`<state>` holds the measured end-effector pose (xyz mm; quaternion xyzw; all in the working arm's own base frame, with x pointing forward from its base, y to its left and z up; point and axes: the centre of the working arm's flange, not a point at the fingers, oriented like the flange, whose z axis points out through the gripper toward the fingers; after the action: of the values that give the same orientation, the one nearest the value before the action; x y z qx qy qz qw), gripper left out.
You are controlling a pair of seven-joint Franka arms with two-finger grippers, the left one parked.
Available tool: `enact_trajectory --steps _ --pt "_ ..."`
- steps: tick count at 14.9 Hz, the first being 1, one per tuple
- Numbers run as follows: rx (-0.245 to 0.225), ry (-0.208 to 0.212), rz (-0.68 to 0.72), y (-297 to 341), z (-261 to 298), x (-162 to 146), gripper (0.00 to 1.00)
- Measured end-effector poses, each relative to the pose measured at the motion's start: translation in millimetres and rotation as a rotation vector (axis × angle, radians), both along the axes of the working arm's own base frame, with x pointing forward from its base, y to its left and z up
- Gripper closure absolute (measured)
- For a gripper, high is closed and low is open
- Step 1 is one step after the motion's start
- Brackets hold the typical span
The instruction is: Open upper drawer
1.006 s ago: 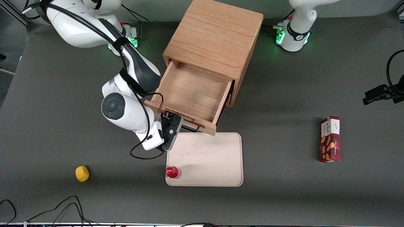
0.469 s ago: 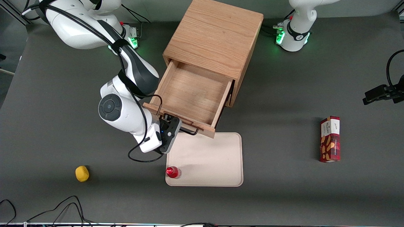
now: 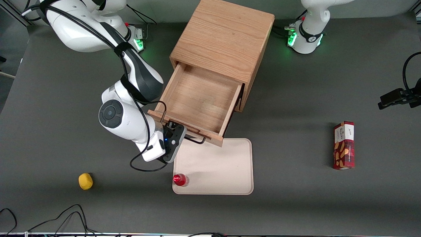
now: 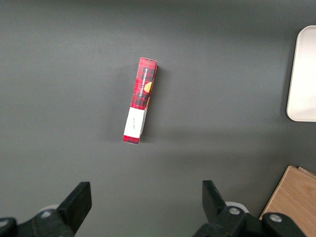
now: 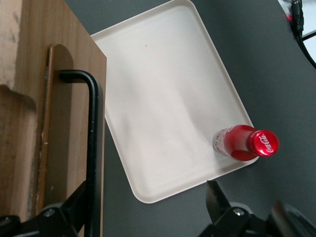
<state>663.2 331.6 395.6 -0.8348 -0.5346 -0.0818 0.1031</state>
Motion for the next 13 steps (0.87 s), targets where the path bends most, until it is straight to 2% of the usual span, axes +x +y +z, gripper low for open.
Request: enact_trajectory --steps 13 --pt "0.005 -0.007 0.005 1.0 1.4 1.7 0.00"
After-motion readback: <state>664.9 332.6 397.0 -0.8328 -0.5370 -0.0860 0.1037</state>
